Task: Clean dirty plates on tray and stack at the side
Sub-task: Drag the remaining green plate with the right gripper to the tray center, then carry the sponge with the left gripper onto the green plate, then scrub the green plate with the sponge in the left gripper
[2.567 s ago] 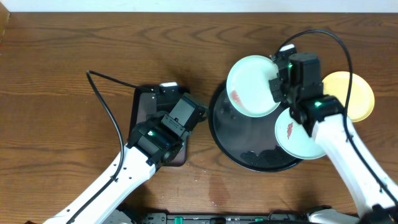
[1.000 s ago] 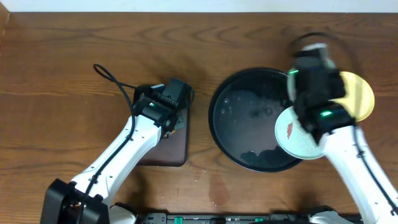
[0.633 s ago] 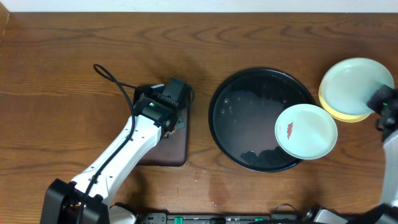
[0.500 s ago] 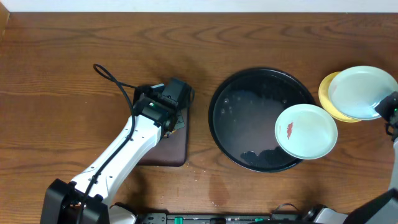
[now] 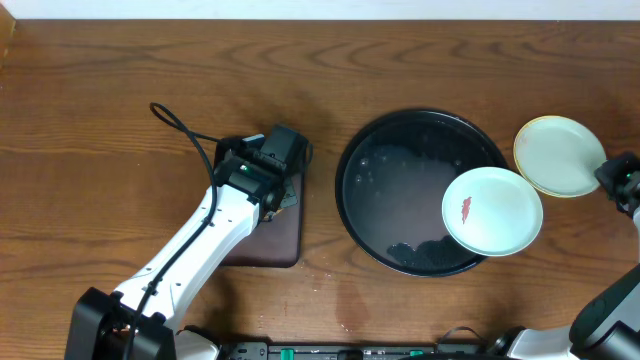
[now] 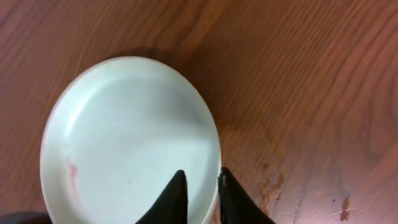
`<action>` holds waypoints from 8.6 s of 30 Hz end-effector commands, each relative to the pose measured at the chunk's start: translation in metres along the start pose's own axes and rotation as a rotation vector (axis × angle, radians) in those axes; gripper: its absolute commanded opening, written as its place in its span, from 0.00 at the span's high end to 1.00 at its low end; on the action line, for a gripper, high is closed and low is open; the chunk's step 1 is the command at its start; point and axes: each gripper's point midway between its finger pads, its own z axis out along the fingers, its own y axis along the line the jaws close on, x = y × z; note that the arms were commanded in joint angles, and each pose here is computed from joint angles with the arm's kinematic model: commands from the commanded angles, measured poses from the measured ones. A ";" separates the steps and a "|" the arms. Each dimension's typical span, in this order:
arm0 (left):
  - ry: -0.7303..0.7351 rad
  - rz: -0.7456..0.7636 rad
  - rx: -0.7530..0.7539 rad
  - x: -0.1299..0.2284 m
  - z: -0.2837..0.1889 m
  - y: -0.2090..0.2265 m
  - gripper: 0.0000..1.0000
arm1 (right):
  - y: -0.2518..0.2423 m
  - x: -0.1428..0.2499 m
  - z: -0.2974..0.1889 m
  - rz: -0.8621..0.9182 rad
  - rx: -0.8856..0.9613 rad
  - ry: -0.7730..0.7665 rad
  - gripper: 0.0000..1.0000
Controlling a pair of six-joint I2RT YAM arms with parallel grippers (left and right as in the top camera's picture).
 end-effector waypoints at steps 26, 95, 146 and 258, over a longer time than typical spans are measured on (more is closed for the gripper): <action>-0.024 -0.038 0.051 -0.009 0.000 -0.011 0.92 | -0.005 0.132 -0.041 -0.047 -0.057 0.580 0.55; 0.038 0.200 0.328 0.001 -0.010 -0.062 0.93 | 0.164 0.237 -0.031 -0.775 -0.250 0.460 0.99; -0.257 0.095 0.503 0.052 0.047 -0.243 0.92 | 0.141 0.289 0.023 -0.774 -0.202 0.650 0.99; -0.475 0.050 0.334 -0.050 0.055 -0.190 0.92 | 0.136 0.291 0.021 -0.774 -0.190 0.668 0.99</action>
